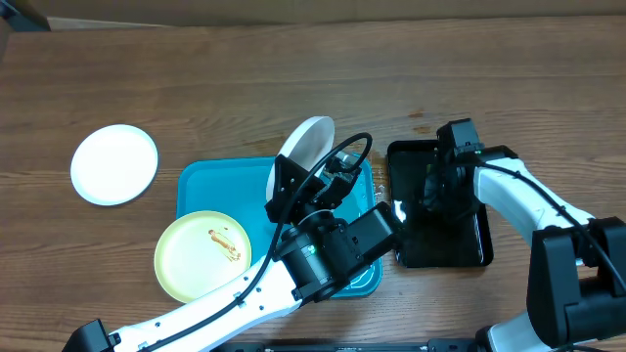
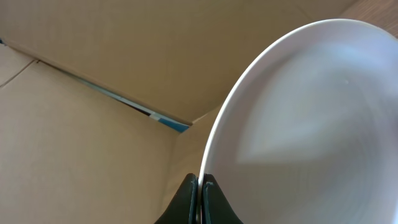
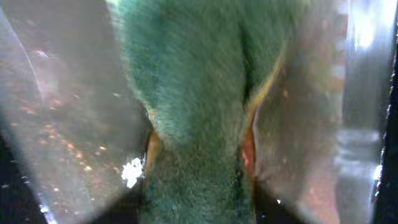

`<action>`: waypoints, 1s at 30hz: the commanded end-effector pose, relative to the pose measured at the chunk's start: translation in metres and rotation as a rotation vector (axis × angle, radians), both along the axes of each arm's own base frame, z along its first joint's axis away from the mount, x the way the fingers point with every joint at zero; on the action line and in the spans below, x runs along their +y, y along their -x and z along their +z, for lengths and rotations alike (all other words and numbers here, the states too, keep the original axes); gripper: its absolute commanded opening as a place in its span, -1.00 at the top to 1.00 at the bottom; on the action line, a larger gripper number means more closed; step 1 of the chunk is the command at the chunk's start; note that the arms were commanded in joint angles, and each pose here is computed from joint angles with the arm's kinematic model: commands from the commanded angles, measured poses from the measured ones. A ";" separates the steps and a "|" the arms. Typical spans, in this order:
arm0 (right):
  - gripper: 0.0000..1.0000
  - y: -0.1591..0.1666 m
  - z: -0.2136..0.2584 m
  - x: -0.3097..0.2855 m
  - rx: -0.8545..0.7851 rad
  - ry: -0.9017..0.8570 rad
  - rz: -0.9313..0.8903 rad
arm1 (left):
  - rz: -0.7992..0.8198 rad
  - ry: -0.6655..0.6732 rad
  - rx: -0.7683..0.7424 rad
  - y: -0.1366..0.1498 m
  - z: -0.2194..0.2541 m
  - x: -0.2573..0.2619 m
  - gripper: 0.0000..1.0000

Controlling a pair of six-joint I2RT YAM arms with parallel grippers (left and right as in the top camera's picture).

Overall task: Clean dirty plates on tray and stack at the side
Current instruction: 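Carry the white plate with the left gripper onto the left plate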

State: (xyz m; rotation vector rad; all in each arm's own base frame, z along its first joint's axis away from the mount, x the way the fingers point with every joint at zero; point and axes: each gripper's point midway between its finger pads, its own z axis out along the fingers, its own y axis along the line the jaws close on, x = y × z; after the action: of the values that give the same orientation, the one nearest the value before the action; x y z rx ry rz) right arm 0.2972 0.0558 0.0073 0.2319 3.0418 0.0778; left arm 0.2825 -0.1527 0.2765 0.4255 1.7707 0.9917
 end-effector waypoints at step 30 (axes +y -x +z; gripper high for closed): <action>-0.57 -0.054 0.018 0.003 -0.209 -0.004 -0.010 | -0.007 0.077 0.000 -0.001 0.007 0.002 0.92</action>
State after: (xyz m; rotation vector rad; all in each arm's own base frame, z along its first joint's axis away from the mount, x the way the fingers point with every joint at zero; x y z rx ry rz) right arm 0.3559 0.0619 0.0291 0.2228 2.8198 0.1200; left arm 0.2830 -0.1563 0.2701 0.4483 1.8006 0.9585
